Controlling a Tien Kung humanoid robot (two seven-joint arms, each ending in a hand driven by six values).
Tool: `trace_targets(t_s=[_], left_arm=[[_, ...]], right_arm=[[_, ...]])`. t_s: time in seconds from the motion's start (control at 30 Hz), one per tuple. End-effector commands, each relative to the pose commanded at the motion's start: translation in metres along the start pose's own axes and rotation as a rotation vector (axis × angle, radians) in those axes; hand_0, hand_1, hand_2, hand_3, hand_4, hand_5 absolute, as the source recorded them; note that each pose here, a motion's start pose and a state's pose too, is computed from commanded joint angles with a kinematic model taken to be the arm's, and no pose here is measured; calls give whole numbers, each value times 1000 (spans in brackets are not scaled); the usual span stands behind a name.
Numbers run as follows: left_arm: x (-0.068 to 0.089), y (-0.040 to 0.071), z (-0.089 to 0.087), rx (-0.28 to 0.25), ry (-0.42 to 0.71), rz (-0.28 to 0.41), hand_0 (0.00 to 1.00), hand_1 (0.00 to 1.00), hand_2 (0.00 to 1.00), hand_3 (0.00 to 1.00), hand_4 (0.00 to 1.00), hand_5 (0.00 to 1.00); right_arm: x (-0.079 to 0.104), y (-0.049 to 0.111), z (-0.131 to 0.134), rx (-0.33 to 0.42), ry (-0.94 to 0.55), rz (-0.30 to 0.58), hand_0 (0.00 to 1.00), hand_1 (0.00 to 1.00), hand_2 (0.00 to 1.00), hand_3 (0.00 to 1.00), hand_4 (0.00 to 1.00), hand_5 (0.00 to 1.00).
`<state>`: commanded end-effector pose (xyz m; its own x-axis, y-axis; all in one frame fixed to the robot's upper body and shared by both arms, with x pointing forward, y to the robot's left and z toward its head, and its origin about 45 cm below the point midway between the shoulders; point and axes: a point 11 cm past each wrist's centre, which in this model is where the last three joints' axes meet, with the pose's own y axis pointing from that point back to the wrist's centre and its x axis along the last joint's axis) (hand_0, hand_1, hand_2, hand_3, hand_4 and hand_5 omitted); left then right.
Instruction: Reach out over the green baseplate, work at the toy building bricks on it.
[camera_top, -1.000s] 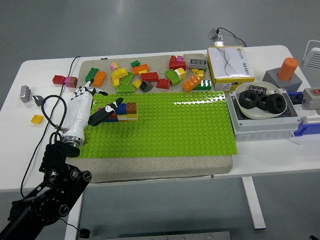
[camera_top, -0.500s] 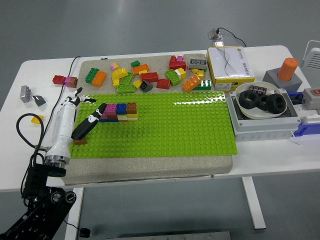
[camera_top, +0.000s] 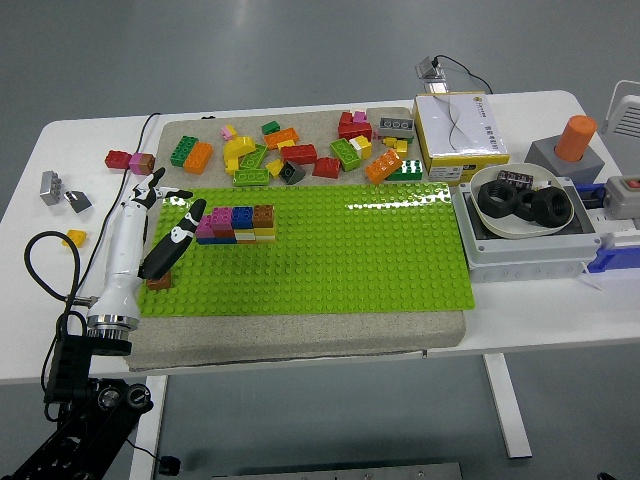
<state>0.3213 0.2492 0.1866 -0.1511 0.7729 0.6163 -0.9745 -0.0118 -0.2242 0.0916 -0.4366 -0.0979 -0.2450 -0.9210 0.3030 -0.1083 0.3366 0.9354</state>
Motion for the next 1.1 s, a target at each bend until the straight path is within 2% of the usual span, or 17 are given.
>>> trace_targets(t_s=[0.37, 0.6, 0.8, 0.97, 1.1], left_arm=[[6, -1, -3, 12, -7, 12, 977, 898, 913, 564, 884, 934], [2, 0, -6, 23, -11, -5, 972, 899, 913, 562, 884, 932], [-1, -5, -4, 17, -46, -28, 969, 902, 921, 567, 884, 934], [-2, -3, -11, 41, -72, -43, 971, 905, 928, 574, 886, 938], [5, -4, -19, 78, -126, -15, 971, 905, 928, 574, 886, 938]], right_arm=[[1, 0, 3, -13, 1, 3, 588, 563, 624, 648, 632, 731], [2, 0, 3, -13, -5, 9, 589, 563, 624, 648, 634, 732], [-1, 0, 3, -11, -7, 5, 589, 560, 625, 646, 637, 743], [-1, 0, 2, -11, -7, 6, 588, 559, 625, 646, 639, 751], [-2, 0, 0, -6, -4, 5, 588, 559, 625, 646, 639, 751]])
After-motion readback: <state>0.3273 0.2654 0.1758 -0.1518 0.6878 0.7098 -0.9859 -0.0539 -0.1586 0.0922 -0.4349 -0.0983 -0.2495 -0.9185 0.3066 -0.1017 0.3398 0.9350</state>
